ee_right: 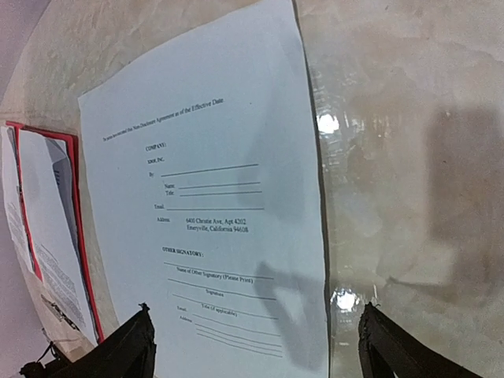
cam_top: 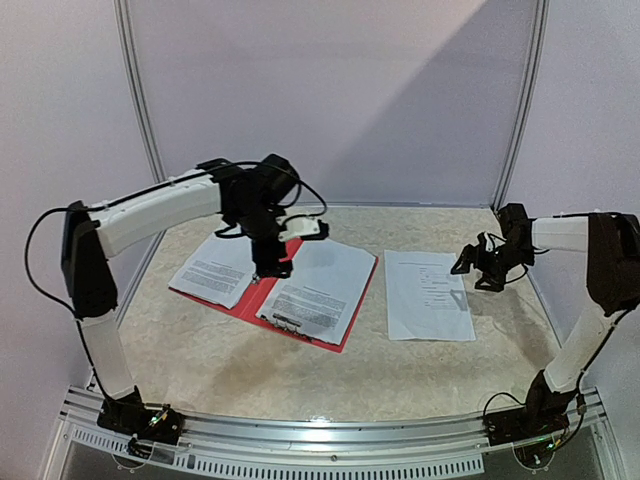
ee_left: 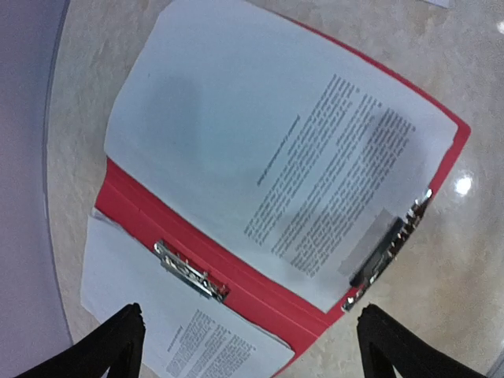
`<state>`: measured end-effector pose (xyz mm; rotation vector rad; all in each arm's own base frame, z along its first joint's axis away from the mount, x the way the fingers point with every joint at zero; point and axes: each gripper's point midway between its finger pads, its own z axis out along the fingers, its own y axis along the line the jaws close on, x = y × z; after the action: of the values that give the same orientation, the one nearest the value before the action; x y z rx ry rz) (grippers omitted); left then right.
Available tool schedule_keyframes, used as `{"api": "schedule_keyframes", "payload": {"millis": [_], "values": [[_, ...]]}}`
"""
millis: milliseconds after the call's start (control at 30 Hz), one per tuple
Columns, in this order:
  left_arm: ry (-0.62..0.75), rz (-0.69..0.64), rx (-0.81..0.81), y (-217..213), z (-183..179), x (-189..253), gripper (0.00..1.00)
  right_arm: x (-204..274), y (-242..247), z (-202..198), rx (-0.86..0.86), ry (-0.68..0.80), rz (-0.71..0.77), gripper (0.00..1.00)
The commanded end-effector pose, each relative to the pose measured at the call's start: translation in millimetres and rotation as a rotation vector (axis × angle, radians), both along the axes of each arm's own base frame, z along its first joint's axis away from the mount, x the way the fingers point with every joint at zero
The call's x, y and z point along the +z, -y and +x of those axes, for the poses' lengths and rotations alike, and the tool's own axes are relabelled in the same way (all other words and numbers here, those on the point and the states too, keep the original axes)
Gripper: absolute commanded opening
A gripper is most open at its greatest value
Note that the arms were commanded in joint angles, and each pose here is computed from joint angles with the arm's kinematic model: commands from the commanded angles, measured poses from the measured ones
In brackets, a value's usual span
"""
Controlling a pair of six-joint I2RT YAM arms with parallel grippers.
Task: Put the files into the folder
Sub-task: Pick up the file from the center of the board.
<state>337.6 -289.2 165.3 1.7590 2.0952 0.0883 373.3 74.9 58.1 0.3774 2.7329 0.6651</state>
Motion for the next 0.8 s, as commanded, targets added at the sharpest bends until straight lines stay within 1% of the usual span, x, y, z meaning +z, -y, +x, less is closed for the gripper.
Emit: {"api": "schedule_keyframes", "payload": {"millis": [0,167,300,467,633,767], "values": [[0.137,0.054,-0.153,74.5,10.8,-19.1,0.96,-9.8,-1.1,15.4,0.032,0.009,0.119,0.88],[0.333,0.059,-0.318,164.7,18.0,-42.8,0.97,-30.0,1.8,15.0,0.029,-0.031,0.146,0.86],[0.443,0.063,-0.418,206.8,23.8,-72.2,0.98,-35.5,4.4,13.9,0.024,-0.032,0.169,0.86],[0.485,0.1,-0.462,224.7,31.3,-112.9,0.98,-37.6,7.7,13.3,0.022,-0.037,0.203,0.85],[0.499,0.065,-0.474,240.8,27.0,-125.7,0.98,-38.9,9.0,11.5,0.024,-0.032,0.223,0.85],[0.491,0.063,-0.486,244.9,23.0,-134.9,0.99,-45.8,3.4,8.4,0.032,-0.055,0.264,0.84]]}}
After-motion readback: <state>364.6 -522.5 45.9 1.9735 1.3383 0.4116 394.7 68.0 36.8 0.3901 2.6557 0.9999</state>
